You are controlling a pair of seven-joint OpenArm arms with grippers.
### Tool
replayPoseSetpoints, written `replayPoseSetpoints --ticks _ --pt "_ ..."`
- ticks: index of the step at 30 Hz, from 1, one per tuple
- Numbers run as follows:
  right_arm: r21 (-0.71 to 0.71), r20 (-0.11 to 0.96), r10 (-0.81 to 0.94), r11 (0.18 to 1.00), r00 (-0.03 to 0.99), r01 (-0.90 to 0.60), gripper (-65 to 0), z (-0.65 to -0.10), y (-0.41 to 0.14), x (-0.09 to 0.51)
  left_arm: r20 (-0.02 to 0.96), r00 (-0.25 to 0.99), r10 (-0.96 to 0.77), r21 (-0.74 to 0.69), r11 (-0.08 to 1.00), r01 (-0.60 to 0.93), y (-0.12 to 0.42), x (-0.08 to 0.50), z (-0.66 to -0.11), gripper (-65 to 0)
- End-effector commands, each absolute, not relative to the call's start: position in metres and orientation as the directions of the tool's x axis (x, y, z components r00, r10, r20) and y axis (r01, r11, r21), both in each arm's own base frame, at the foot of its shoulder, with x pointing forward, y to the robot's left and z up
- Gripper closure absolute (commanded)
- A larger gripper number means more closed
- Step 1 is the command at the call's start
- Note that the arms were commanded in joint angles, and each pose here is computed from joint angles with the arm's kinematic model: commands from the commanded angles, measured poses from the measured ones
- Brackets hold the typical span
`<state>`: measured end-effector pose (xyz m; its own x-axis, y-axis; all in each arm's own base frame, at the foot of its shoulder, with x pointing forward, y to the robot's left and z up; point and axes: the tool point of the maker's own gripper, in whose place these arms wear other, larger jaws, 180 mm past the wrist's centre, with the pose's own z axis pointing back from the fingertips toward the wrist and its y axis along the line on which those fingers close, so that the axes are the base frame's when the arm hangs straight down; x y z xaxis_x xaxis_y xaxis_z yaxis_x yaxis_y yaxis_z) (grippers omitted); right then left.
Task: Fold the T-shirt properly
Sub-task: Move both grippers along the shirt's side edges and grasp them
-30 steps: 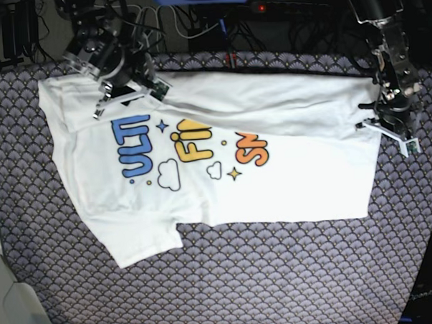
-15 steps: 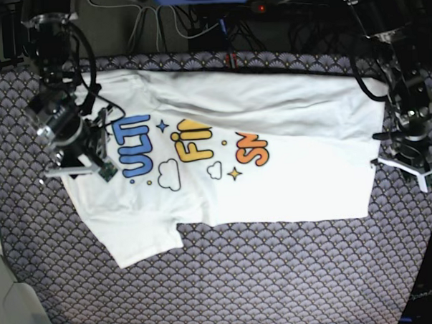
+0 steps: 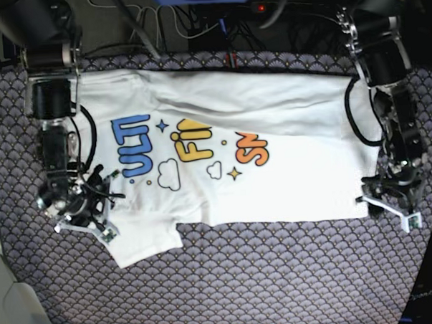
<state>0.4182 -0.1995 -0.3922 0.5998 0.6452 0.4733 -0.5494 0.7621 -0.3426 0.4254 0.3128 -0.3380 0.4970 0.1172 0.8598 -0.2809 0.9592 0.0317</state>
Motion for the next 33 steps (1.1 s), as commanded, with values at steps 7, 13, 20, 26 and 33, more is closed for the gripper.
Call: replayPoseSetpoints --ticks 7,13,20,26,33 --pt "-0.345 0.565 0.615 0.782 0.550 -0.520 -27.5 -0.376 -0.215 0.447 0.902 0.418 0.106 0.015 0.961 -0.275 0.314 0.468 -0.306 -38.6" --pt "-0.287 0.607 0.512 0.854 0.608 -0.434 -27.5 -0.378 -0.249 0.450 0.924 0.363 0.116 -0.007 0.957 -0.289 0.318 0.481 -0.307 -38.8" --pt "-0.198 0.687 0.361 0.928 0.630 -0.316 -27.5 -0.380 -0.277 0.450 0.908 0.410 0.087 0.039 0.956 -0.290 0.320 0.480 -0.322 -38.7" --pt "-0.159 0.672 0.338 0.935 0.659 -0.318 -27.5 -0.398 -0.274 0.441 0.904 0.419 0.080 0.050 0.956 -0.290 0.321 0.477 -0.325 -38.6" --pt "-0.146 0.672 0.337 0.933 0.660 -0.328 -26.7 -0.402 -0.266 0.440 0.894 0.441 0.079 0.059 0.955 -0.291 0.323 0.469 -0.336 -38.8"
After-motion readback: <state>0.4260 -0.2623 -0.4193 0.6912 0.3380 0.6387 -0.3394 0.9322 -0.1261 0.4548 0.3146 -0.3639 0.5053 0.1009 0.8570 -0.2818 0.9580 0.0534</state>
